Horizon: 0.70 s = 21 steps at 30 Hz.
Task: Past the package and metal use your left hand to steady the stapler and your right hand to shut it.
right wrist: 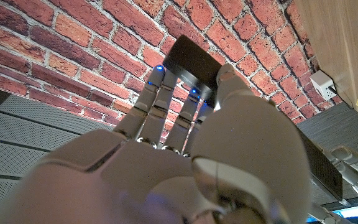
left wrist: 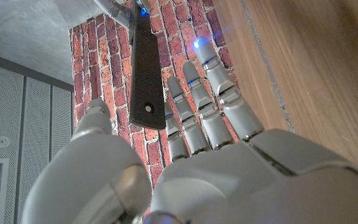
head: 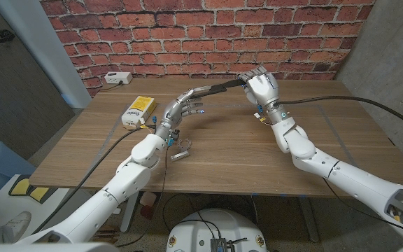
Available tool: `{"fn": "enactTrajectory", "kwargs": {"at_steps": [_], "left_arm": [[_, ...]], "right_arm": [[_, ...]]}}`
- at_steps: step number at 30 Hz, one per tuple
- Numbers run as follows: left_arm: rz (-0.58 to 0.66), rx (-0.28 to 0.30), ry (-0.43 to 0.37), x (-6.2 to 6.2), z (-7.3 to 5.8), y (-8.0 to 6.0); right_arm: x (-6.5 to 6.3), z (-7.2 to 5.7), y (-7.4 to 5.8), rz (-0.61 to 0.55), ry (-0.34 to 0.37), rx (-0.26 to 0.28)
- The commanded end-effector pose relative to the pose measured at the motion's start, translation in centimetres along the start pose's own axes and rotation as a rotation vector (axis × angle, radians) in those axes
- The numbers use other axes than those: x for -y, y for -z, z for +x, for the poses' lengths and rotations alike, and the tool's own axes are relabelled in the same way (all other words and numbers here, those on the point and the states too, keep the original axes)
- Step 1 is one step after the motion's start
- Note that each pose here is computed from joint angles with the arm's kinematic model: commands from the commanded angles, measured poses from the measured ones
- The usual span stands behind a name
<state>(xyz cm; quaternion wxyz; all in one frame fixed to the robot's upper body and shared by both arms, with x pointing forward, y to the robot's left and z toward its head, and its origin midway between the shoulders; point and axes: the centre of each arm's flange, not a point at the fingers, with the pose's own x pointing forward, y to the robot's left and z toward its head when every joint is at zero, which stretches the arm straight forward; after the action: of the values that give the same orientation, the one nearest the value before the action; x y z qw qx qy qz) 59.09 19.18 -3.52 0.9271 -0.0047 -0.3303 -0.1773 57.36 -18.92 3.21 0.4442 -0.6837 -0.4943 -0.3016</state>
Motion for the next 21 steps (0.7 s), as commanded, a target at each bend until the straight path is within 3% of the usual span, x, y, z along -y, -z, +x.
{"fn": "enactTrajectory", "kwargs": {"at_steps": [1,21], "left_arm": [[-0.016,0.006,0.004,0.52,-0.40,0.15],[-0.042,0.014,0.007,1.06,-1.10,0.47]], "right_arm": [[0.24,-0.24,-0.10,-0.002,0.001,0.002],[0.50,-0.67,-0.56,-0.002,0.009,0.011]]}}
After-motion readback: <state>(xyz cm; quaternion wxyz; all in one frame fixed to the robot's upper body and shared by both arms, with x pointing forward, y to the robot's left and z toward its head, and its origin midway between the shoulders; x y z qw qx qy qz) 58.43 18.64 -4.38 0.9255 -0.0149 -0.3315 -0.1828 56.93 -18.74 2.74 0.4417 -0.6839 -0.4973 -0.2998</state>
